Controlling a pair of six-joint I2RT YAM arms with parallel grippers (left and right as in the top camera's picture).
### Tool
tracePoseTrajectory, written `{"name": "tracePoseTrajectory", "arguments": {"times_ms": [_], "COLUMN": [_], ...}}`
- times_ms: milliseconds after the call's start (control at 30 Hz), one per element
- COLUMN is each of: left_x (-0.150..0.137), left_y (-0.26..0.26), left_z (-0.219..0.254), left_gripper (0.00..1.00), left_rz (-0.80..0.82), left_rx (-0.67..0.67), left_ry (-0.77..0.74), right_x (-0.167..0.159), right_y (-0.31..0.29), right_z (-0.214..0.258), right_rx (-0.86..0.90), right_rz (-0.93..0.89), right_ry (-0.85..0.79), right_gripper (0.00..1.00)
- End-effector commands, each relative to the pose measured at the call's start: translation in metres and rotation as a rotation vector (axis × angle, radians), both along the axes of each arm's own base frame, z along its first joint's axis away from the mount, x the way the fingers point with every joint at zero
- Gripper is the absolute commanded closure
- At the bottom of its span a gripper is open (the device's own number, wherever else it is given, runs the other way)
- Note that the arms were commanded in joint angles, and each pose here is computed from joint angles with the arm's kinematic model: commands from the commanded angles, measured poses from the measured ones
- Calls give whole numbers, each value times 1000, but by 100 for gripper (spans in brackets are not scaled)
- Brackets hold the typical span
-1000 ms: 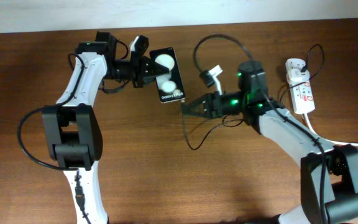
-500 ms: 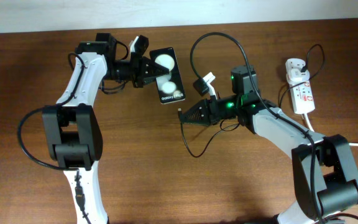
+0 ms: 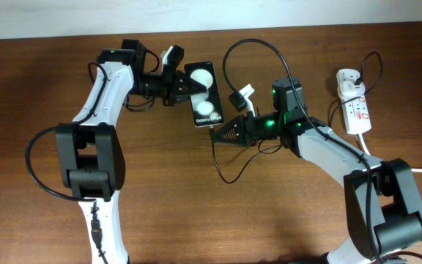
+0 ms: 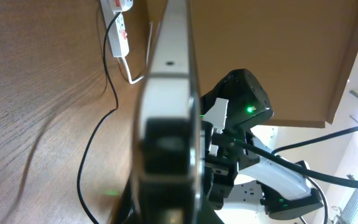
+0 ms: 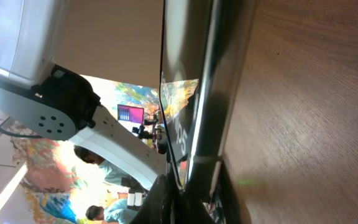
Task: Plug charger to phone and switch on socket
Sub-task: 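Push the connector into the phone's bottom port with the right gripper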
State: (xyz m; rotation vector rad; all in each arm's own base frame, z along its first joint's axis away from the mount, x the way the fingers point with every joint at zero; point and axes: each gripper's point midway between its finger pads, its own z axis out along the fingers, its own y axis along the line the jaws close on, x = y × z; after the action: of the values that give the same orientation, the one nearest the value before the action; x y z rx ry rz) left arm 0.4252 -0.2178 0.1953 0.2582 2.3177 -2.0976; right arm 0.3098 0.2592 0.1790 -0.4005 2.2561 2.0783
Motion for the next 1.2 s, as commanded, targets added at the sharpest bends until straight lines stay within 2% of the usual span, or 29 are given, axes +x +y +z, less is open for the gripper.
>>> {"name": "tracePoseTrajectory", "arguments": {"times_ms": [0, 933, 1167], "left_x": [-3, -12, -13], "left_y": [1, -15, -17], "left_z": [23, 25, 31], "left_gripper": [100, 100, 100], "left_rz": [-1, -37, -44], "left_rx": [-35, -46, -86], "left_ry": [-64, -55, -52], "right_x": [2, 6, 6], "right_y": [2, 2, 2], "right_z": [-1, -4, -4], "right_rx": [-6, -23, -23], "right_rz": [-4, -25, -25], "right_ry": [-9, -14, -14], "right_gripper": [96, 96, 96]}}
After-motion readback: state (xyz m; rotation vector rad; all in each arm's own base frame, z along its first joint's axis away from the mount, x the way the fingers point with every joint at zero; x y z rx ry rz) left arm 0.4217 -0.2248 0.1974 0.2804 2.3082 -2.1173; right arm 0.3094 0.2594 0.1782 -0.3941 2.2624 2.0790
